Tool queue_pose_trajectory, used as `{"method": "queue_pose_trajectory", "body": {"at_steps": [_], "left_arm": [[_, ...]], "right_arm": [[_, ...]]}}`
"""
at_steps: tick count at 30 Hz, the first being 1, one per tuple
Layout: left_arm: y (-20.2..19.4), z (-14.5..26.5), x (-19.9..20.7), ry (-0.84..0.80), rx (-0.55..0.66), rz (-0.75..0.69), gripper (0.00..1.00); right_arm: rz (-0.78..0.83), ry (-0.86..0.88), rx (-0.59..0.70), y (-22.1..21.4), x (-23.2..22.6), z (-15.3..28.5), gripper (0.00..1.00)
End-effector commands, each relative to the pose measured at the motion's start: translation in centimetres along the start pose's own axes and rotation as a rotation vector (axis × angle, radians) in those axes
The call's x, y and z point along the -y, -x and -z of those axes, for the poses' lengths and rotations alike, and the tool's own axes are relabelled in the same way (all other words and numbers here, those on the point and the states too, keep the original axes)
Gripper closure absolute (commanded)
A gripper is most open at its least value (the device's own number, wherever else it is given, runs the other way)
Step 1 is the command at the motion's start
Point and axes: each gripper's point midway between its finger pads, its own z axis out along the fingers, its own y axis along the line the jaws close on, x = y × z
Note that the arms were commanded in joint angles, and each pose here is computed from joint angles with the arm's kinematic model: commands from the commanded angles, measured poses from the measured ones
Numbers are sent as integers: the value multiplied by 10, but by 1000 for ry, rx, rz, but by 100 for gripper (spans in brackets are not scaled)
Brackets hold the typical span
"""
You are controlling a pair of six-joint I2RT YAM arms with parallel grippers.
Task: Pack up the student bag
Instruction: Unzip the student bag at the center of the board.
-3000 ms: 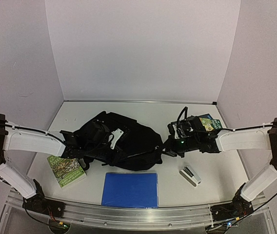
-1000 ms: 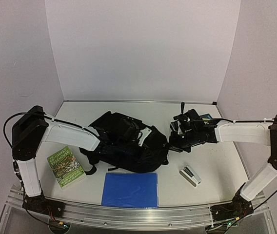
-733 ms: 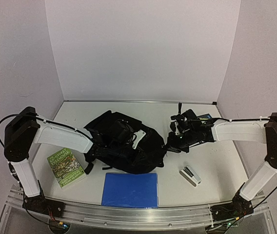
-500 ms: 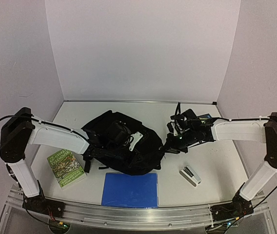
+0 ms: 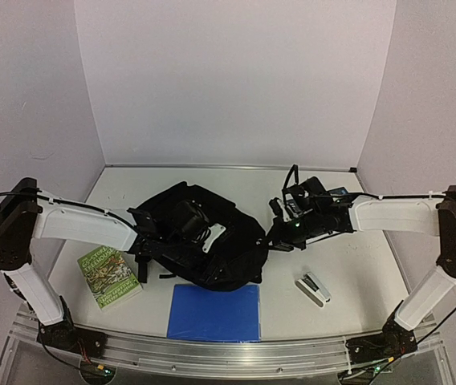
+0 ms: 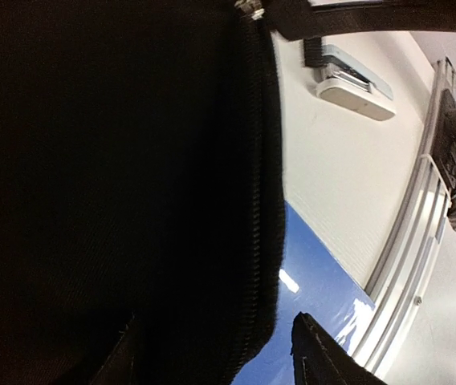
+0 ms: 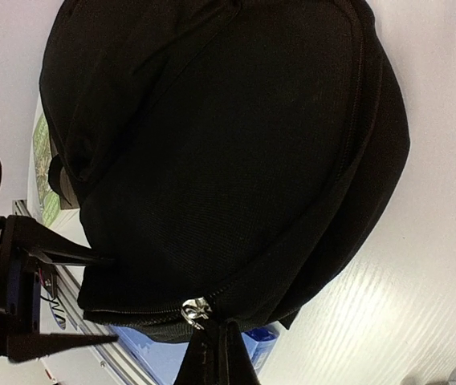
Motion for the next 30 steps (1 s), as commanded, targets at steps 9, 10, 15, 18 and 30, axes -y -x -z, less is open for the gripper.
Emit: {"method": "queue_pose_trajectory", "body": {"at_steps": [9, 10, 15, 18, 30], "left_arm": [[99, 4, 35, -100, 208, -57, 18], [100, -1, 34, -102, 201, -57, 21], [97, -18, 32, -107, 166, -42, 37], [92, -25, 31, -119, 151, -25, 45], [59, -34, 19, -99, 61, 15, 100]], "right_arm": [[36, 44, 63, 4, -17, 9, 100], [35, 41, 66, 3, -16, 10, 100], [30, 41, 85, 1, -16, 19, 100], [27, 36, 89, 0, -15, 20, 100], [-34, -232, 221, 23, 25, 40, 100]]}}
